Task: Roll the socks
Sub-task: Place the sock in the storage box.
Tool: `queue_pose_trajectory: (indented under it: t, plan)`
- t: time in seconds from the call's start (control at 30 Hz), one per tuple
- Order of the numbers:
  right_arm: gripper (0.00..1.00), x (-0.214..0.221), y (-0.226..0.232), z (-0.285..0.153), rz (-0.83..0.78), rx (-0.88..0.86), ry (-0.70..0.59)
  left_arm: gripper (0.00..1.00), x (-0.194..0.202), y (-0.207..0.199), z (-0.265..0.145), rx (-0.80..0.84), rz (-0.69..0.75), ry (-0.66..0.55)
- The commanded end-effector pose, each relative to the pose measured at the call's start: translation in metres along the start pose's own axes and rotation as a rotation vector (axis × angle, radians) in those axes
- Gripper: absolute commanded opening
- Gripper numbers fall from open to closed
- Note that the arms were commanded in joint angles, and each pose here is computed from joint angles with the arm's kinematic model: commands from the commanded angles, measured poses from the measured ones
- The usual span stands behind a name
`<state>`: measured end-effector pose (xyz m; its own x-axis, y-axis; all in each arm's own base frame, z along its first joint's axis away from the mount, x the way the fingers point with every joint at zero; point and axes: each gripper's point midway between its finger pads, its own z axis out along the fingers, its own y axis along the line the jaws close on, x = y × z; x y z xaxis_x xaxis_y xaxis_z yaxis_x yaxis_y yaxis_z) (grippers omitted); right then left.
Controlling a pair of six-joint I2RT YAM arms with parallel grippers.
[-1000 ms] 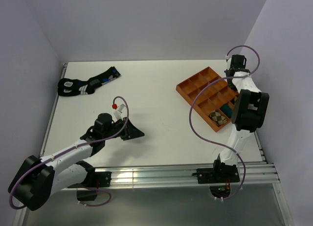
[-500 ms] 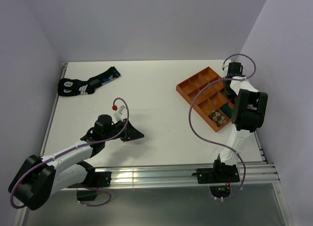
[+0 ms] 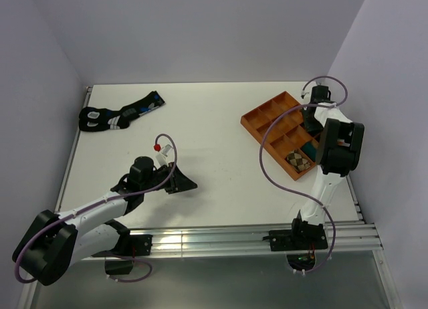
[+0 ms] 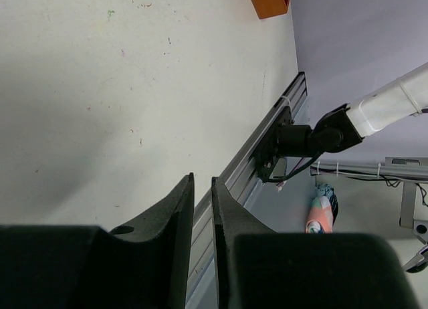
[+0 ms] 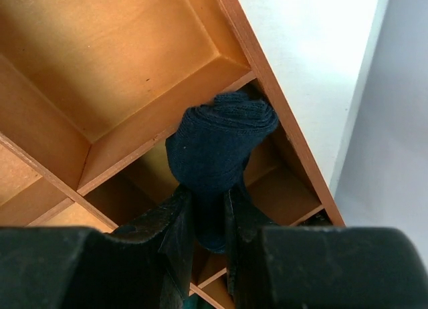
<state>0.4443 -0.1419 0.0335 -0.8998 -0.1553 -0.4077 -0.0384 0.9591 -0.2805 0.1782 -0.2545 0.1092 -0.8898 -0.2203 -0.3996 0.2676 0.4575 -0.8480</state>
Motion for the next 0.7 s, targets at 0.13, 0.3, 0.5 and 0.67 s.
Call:
queue_pose_trajectory:
  t: [0.13, 0.3, 0.5, 0.67]
  plan:
    - [0.0, 0.012, 0.02, -0.007, 0.028, -0.127, 0.085, 0.21, 0.0, -0.004, 0.001, 0.038, 0.037, 0.007]
    - [0.0, 0.017, 0.022, -0.01, 0.026, -0.156, 0.141, 0.21, 0.001, -0.004, 0.002, 0.039, 0.032, 0.012]
    - [0.0, 0.027, 0.015, -0.024, 0.015, -0.146, 0.176, 0.21, 0.001, -0.003, 0.002, 0.037, 0.029, 0.014]
    - [0.0, 0.037, 0.02, -0.023, 0.009, -0.185, 0.226, 0.21, 0.001, -0.004, 0.003, 0.04, 0.029, 0.019]
